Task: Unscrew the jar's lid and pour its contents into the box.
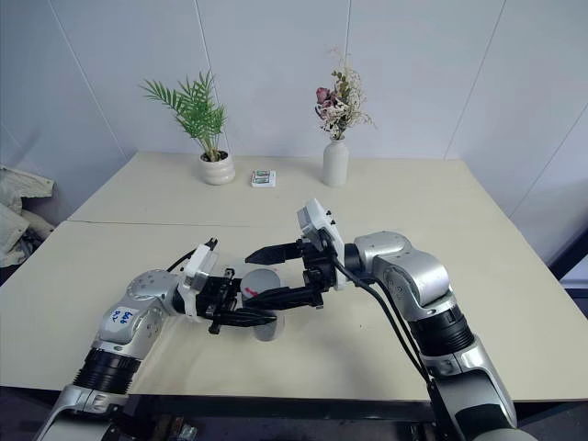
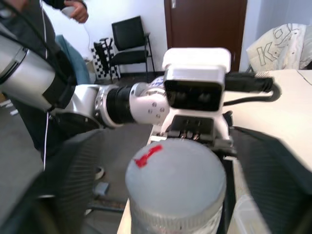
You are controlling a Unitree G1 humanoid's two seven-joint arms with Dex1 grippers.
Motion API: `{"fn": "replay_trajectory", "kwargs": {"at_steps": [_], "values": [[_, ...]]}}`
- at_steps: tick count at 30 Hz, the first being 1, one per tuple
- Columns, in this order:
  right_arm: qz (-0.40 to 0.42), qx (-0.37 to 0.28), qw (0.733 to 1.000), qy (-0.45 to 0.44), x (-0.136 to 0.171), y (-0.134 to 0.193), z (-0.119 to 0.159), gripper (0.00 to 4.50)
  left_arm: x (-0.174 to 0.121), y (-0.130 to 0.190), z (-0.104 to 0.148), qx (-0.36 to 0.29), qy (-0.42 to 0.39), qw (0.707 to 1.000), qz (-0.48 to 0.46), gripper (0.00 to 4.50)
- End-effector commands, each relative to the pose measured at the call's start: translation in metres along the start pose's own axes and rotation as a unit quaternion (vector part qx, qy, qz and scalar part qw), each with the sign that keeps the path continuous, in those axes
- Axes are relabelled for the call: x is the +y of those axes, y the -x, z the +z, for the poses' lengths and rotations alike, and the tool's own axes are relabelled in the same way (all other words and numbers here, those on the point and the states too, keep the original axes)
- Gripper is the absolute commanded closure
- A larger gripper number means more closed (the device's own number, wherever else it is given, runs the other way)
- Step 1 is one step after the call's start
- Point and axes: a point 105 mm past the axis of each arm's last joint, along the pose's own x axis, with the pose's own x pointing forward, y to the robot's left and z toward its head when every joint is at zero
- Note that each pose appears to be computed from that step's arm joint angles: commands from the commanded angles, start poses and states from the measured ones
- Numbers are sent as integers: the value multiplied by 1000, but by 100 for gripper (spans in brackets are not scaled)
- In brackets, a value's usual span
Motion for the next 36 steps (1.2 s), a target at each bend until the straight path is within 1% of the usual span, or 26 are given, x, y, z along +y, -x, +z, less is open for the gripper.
{"fn": "replay_trajectory", "kwargs": {"at_steps": [1,3,5,9,12,16,21,27,31,36], "values": [[-22,-18,998,61,-3,-1,20,2,0,-2,11,-12,-21,1000,-1,250],[-52,-14,996,67,-10,0,20,2,2,-1,13,-16,-19,1000,11,250],[-63,-15,996,67,-10,1,21,2,4,1,13,-17,-19,999,24,250],[-88,16,994,61,-7,-5,9,2,11,3,15,-24,-28,998,58,250],[-110,24,992,56,-9,-9,4,2,14,1,16,-30,-30,997,68,250],[-127,16,990,51,-13,-12,5,2,14,-2,17,-33,-31,997,67,250],[-161,-1,986,49,-25,-9,9,2,14,-5,17,-37,-30,997,63,250],[-200,-3,979,48,-38,10,9,2,11,-5,16,-40,-27,997,61,250],[-212,-2,976,47,-40,18,9,2,12,-4,17,-40,-27,997,64,250],[-246,-5,969,36,-39,47,7,2,13,-1,18,-38,-30,996,71,250]]}}
